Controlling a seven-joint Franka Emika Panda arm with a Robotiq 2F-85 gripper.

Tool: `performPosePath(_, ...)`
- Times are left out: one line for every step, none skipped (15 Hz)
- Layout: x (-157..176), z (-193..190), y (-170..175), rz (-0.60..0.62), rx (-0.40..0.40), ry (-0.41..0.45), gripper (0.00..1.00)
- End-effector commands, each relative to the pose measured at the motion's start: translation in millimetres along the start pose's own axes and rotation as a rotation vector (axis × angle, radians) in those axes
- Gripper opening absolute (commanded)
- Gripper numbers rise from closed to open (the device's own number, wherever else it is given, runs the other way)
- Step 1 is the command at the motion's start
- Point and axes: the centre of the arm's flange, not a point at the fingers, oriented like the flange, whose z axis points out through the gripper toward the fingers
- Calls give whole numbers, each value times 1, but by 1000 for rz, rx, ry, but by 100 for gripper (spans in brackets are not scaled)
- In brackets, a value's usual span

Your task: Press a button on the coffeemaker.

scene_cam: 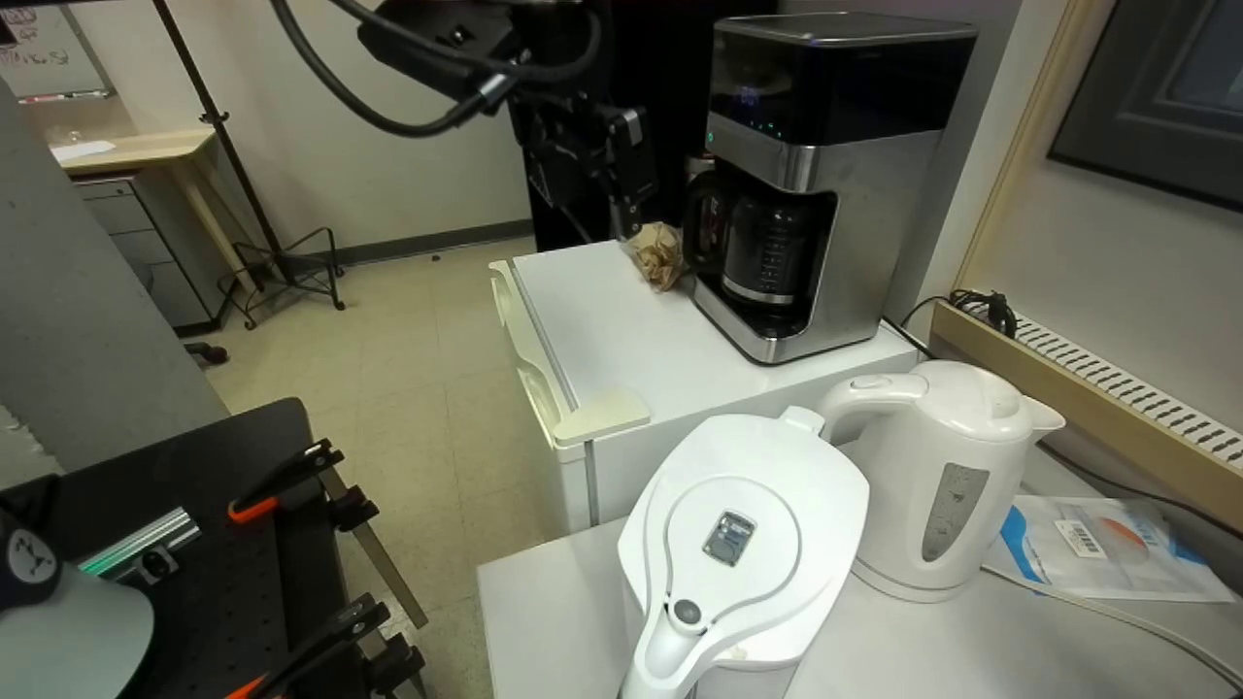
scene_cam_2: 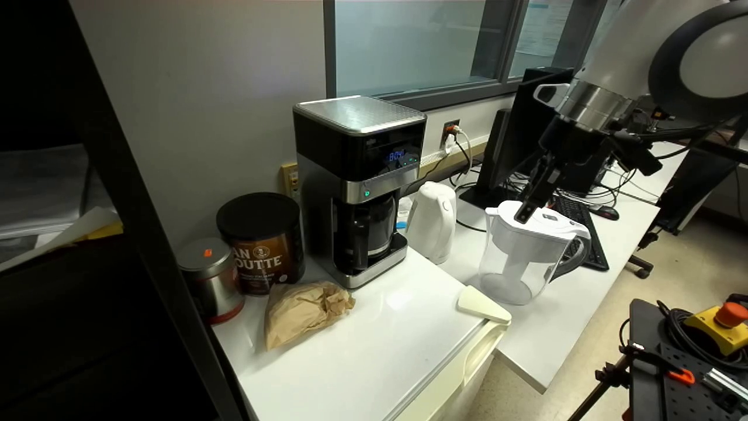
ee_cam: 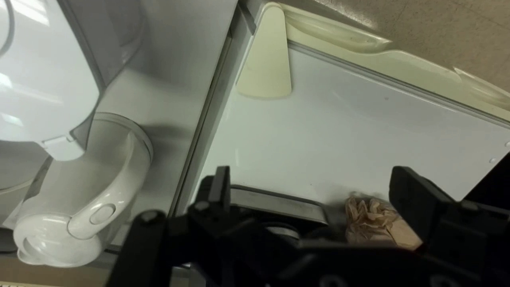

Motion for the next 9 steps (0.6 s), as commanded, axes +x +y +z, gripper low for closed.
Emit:
performPosePath(18, 4, -21, -13, -60, 70, 100)
performPosePath(22, 5, -26, -18, -79, 88, 100)
performPosePath(26, 5, -31, -21, -96, 109, 100)
performPosePath(30, 6, -35, -26, -113, 122, 100)
performPosePath(33, 7, -39, -25, -130, 142, 75)
performPosePath(36, 8, -43, -26, -148, 161, 74)
performPosePath(39, 9, -45, -24, -164, 180, 67)
performPosePath(42, 9, -48, -21, -180, 197, 60)
performPosePath(45, 10, -49, -13, -196, 214, 53)
